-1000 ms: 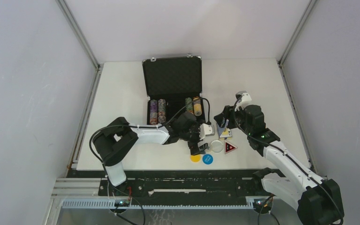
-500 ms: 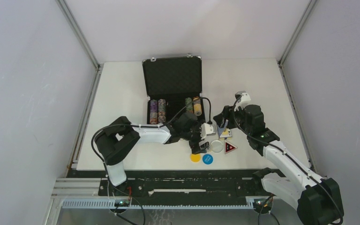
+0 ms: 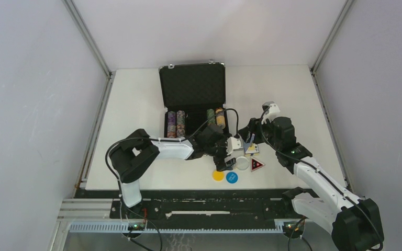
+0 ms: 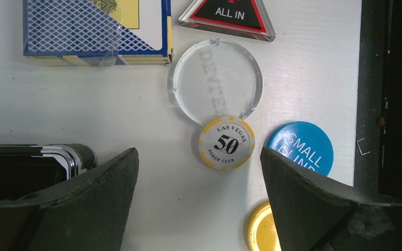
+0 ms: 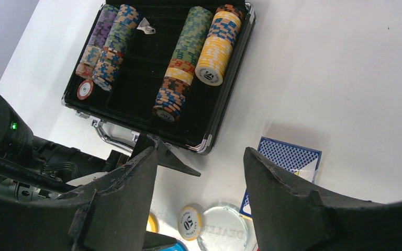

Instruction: Pack up texas hold em set

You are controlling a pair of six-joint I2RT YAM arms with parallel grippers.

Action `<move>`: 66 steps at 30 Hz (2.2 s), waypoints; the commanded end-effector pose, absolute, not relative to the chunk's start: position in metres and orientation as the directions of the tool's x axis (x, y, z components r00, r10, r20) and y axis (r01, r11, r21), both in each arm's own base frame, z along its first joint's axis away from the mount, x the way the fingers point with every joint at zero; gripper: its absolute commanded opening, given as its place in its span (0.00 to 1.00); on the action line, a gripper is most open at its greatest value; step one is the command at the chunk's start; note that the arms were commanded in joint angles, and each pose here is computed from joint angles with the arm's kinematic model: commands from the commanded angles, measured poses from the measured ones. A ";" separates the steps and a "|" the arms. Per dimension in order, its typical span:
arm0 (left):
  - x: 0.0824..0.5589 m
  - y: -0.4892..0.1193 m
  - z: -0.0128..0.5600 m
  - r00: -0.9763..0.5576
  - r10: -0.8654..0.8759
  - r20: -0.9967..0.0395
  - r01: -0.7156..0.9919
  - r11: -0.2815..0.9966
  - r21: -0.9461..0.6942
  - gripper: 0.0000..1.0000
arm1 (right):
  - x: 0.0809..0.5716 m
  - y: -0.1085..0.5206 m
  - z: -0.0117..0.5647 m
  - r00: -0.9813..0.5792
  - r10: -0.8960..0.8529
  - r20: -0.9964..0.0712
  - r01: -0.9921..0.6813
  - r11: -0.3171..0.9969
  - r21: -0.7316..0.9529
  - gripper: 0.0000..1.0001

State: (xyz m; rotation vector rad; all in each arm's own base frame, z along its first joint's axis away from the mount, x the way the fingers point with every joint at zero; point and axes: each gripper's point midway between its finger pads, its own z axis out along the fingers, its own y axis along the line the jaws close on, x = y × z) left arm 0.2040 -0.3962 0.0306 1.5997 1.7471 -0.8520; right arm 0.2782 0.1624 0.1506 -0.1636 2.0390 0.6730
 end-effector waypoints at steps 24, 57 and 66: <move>0.200 -0.418 0.037 -0.058 0.584 -0.810 0.998 0.024 -0.054 0.91 | 0.283 0.164 0.162 -0.498 0.176 -0.849 -0.391 0.828 0.402 0.69; 0.188 -0.402 0.013 -0.049 0.670 -0.741 0.998 0.052 -0.019 0.82 | 0.281 0.166 0.164 -0.502 0.179 -0.846 -0.399 0.820 0.411 0.69; 0.184 -0.402 0.006 -0.071 0.686 -0.725 0.998 0.048 -0.052 0.73 | 0.281 0.166 0.163 -0.503 0.179 -0.845 -0.400 0.819 0.411 0.69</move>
